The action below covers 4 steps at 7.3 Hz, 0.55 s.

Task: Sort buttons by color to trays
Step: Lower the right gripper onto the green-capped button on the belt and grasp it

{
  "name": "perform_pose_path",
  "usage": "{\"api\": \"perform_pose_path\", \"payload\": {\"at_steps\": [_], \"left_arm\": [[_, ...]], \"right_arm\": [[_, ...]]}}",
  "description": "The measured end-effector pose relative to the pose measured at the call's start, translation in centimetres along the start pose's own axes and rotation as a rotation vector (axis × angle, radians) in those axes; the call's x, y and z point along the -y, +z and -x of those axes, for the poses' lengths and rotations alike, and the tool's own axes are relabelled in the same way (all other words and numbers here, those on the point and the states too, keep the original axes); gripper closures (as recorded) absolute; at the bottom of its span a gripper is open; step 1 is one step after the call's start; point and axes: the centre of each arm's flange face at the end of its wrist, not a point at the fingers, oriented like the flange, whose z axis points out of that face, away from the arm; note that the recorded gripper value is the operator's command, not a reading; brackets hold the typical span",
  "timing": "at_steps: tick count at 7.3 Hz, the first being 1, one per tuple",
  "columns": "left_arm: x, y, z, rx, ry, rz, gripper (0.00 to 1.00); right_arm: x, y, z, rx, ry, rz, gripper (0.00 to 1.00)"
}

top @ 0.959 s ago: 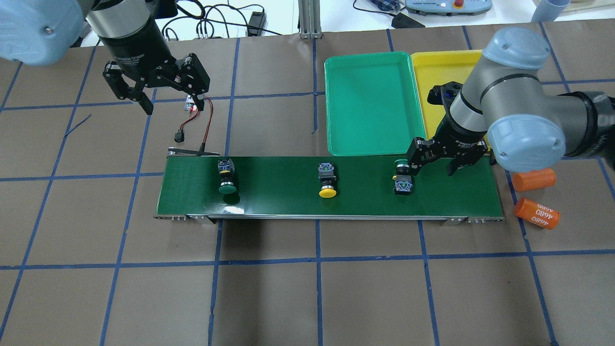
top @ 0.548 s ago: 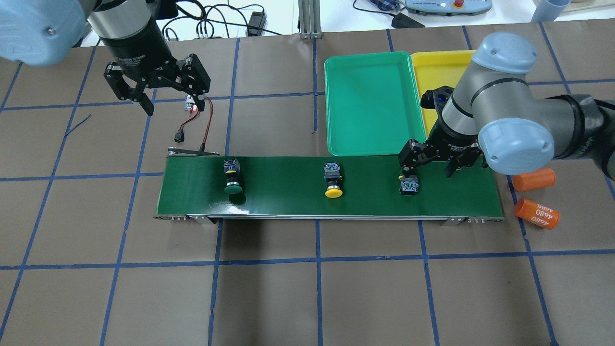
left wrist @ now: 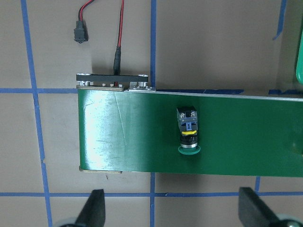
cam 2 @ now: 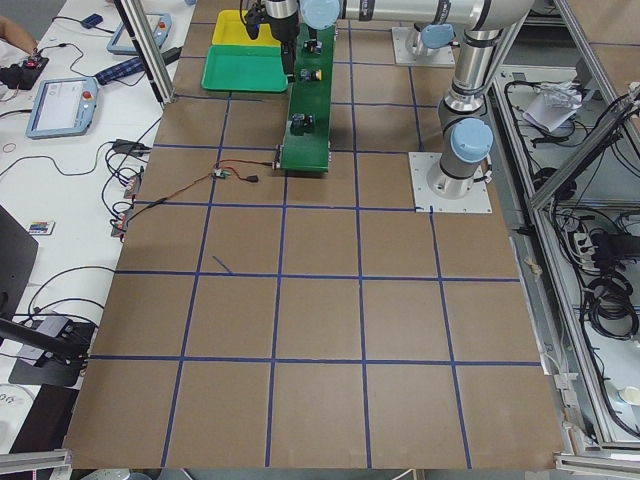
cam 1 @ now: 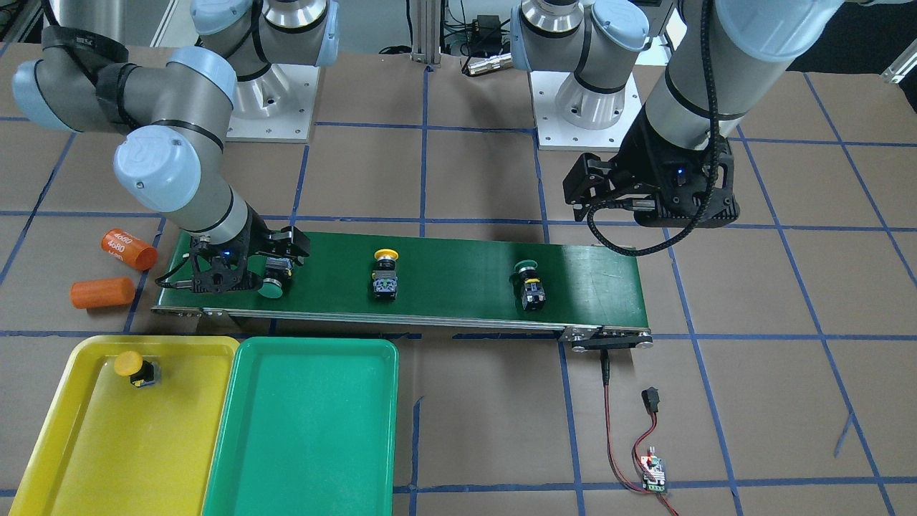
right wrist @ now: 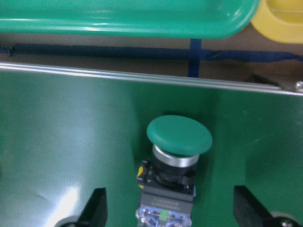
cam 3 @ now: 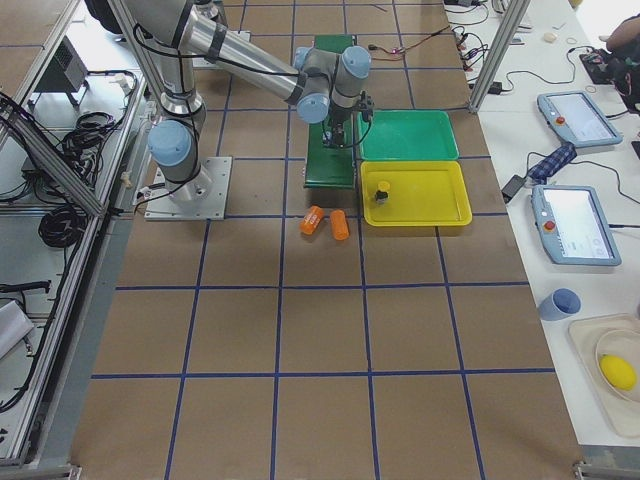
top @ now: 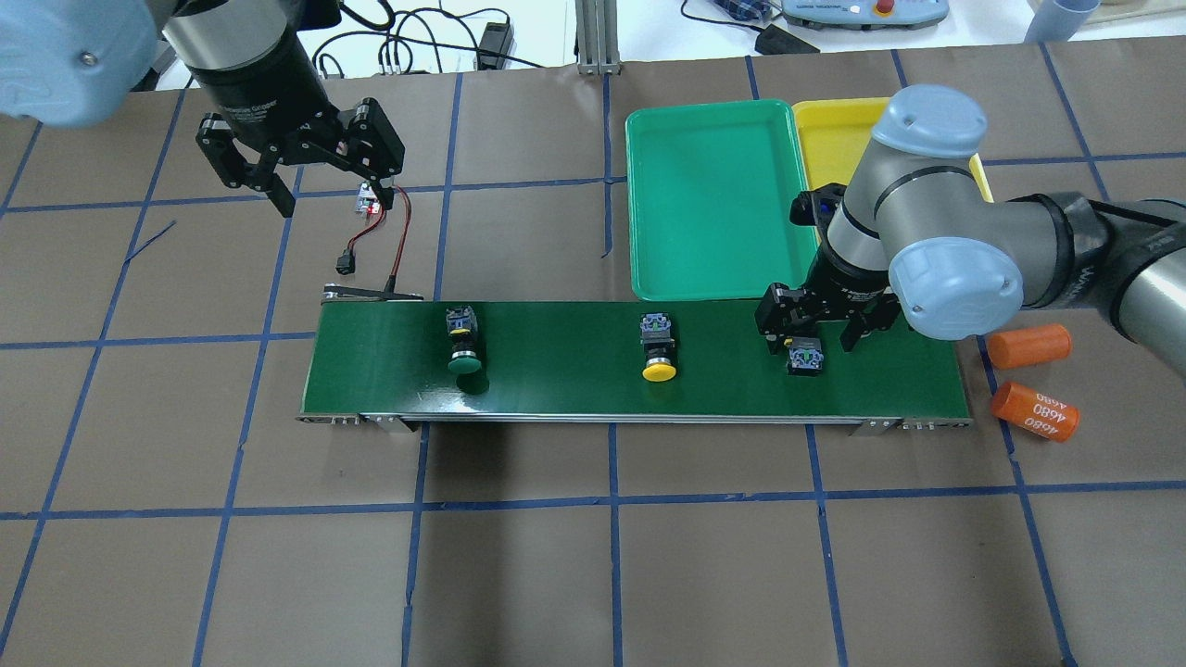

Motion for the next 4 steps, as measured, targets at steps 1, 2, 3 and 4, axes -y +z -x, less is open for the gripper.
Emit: {"api": "perform_pose_path", "payload": {"at_steps": [1, 2, 3, 4], "left_arm": [[0.09, -0.02, 0.28, 0.029, 0.001, -0.007, 0.00], [0.36, 0.13, 0.48, 0.049, -0.004, -0.013, 0.00], [0.69, 0.43, 0.46, 0.051, -0.006, -0.014, 0.00], [0.91, 0.66, 0.11, 0.019, -0.006, -0.013, 0.00]], "right_arm": [[0.11, 0.16, -0.08, -0.010, -0.009, 0.001, 0.79], [0.16, 0.18, -0.31, -0.034, -0.025, 0.002, 0.85], [0.18, 0.13, -0.51, -0.053, -0.043, 0.003, 0.85], [0.35, -0.06, -0.61, -0.062, -0.055, -0.001, 0.83]]}}
